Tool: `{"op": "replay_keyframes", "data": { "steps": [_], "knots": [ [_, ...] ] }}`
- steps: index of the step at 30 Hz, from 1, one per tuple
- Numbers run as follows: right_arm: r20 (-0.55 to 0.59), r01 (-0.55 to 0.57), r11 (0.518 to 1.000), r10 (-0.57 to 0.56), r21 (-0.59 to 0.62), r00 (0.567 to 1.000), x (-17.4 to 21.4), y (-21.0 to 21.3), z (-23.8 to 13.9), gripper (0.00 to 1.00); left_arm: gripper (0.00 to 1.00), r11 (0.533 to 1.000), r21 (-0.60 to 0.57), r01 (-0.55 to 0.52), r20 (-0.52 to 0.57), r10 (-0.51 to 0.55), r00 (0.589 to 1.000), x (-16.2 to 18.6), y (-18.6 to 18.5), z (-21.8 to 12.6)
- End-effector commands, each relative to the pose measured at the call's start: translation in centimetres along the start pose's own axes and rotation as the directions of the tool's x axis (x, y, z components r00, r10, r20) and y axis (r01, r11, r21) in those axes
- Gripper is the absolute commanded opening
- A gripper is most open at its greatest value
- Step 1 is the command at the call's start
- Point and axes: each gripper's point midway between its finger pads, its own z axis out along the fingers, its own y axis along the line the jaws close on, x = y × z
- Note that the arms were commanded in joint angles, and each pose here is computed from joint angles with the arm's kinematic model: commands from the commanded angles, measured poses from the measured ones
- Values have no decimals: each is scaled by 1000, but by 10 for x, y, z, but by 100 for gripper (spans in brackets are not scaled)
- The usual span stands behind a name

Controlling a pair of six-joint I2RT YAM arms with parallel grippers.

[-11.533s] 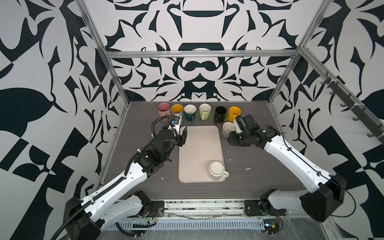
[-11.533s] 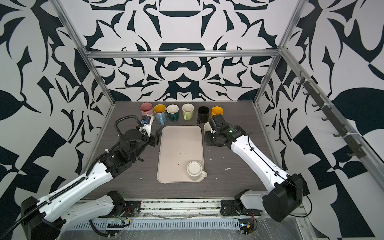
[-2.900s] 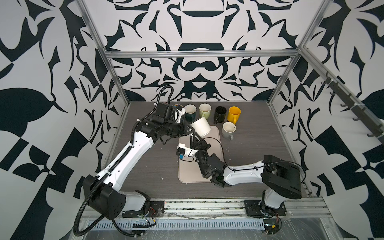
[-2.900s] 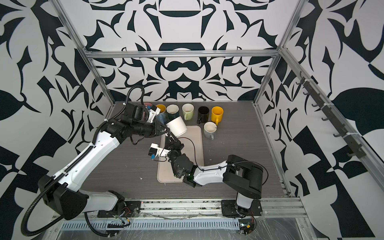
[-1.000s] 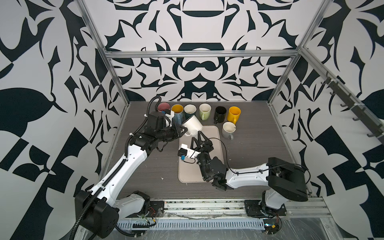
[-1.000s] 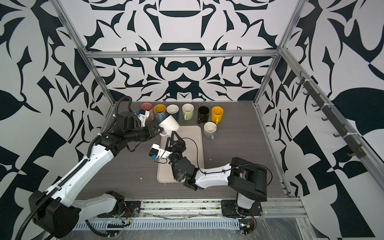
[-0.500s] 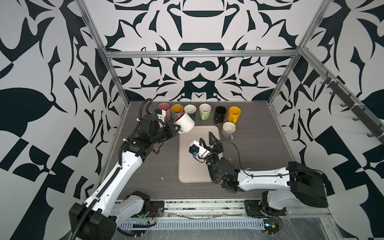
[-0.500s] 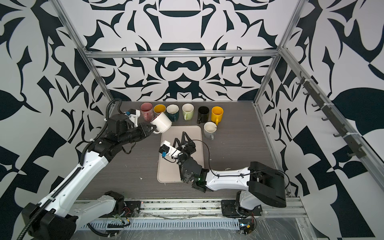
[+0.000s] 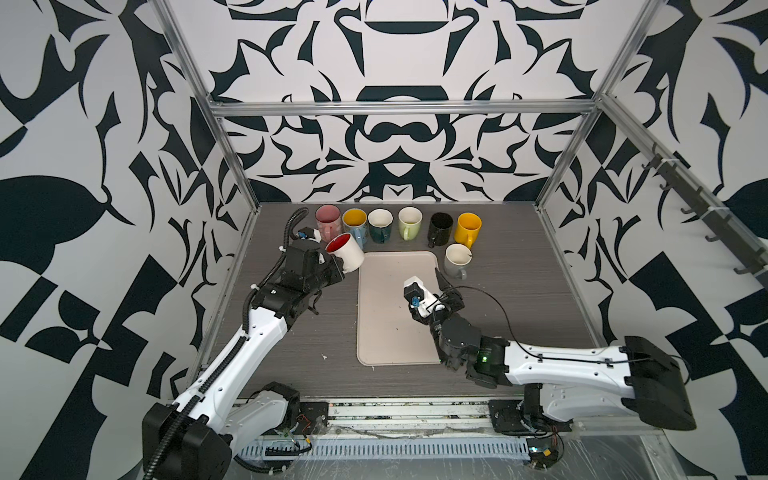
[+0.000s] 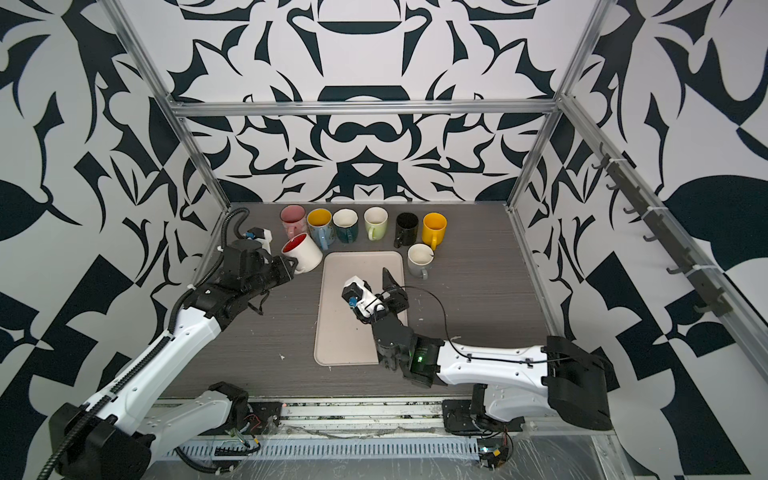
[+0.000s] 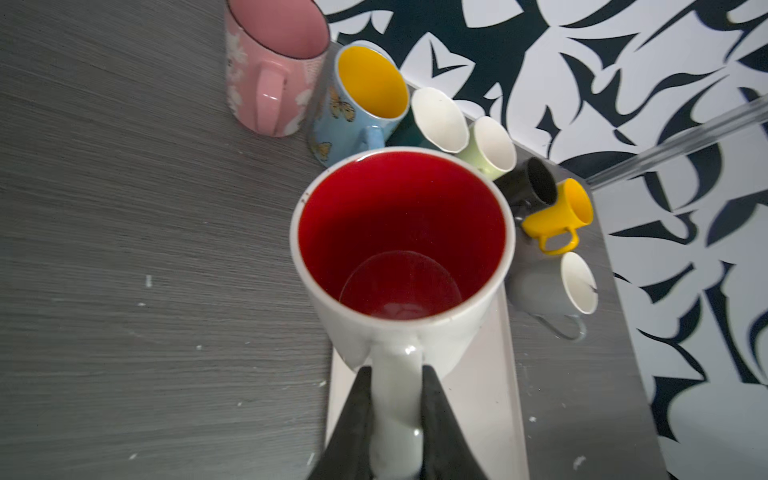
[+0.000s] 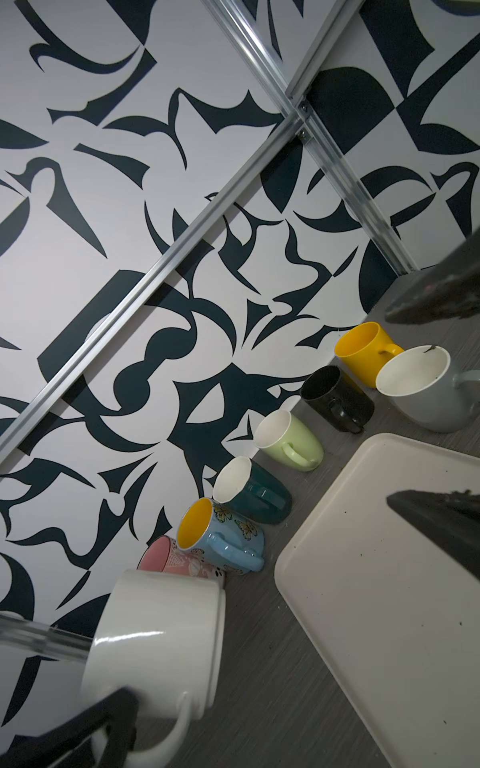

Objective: Turn the mug right side up
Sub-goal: 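Carry the white mug toward the pink mug with the left gripper while the right withdraws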

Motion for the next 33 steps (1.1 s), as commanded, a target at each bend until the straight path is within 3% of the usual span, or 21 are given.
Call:
{"op": "replay_keyframes", "data": {
  "steps": [1, 9, 33],
  "knots": [
    [-58, -133, 991, 131, -32, 990, 16, -8, 0, 63, 0, 997, -65, -42, 175, 53, 983, -34, 8, -4],
    [-102, -295, 955, 291, -24, 951, 36, -34, 2, 63, 0, 983, -167, -80, 236, 119, 964, -21, 40, 19],
    [-149, -365, 931, 357, -28, 922, 51, -36, 9, 63, 0, 942, -280, -184, 204, 245, 948, 26, 72, 86]
  ]
}}
